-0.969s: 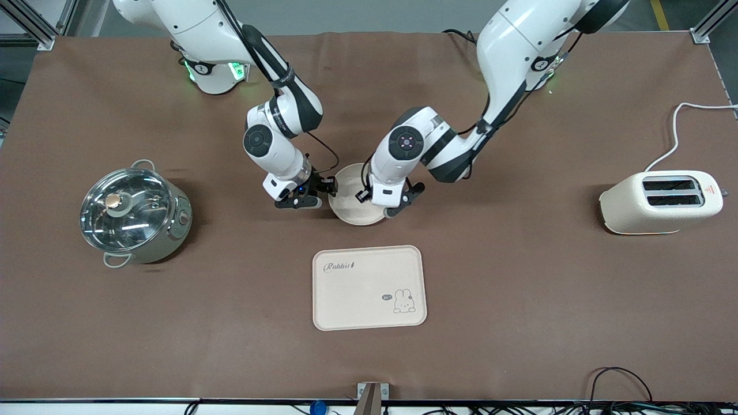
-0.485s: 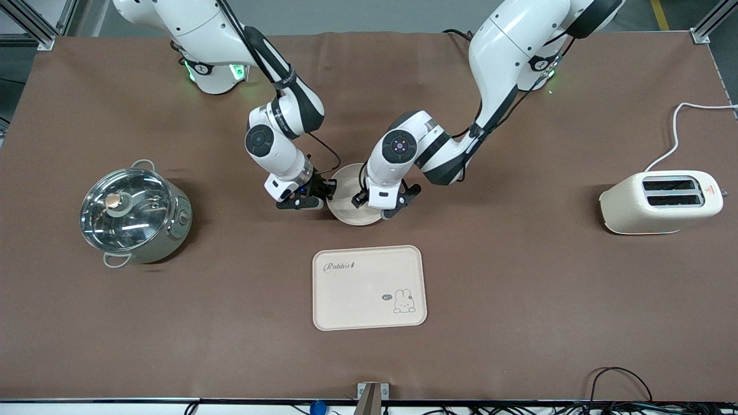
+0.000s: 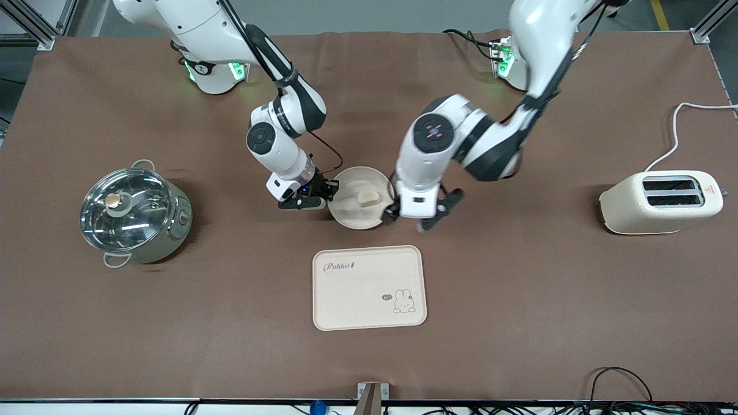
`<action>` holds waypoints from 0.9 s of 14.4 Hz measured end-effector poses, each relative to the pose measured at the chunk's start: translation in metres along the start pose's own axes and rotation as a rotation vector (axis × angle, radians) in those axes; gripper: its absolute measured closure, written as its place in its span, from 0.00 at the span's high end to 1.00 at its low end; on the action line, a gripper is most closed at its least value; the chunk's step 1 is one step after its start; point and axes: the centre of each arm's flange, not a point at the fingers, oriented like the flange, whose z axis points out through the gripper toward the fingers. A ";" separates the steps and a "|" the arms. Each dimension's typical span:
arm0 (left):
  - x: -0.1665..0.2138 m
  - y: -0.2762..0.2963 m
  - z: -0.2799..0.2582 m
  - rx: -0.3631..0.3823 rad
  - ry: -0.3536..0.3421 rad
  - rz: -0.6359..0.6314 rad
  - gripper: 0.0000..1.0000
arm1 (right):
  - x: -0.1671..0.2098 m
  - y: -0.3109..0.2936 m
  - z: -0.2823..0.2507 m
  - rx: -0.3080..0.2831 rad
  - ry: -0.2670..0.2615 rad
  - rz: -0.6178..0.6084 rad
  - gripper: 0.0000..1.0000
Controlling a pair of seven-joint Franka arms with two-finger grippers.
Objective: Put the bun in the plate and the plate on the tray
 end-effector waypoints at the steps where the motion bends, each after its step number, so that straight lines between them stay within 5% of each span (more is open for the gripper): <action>1: 0.025 -0.012 -0.030 0.001 0.025 0.048 1.00 | 0.008 -0.009 -0.007 0.020 0.019 0.040 0.04; 7: 0.170 -0.113 -0.149 0.068 0.096 0.294 1.00 | 0.069 -0.053 -0.022 0.127 0.101 0.193 0.04; 13: 0.210 -0.187 -0.226 0.123 0.120 0.505 1.00 | 0.165 -0.024 0.003 0.116 0.049 0.277 0.04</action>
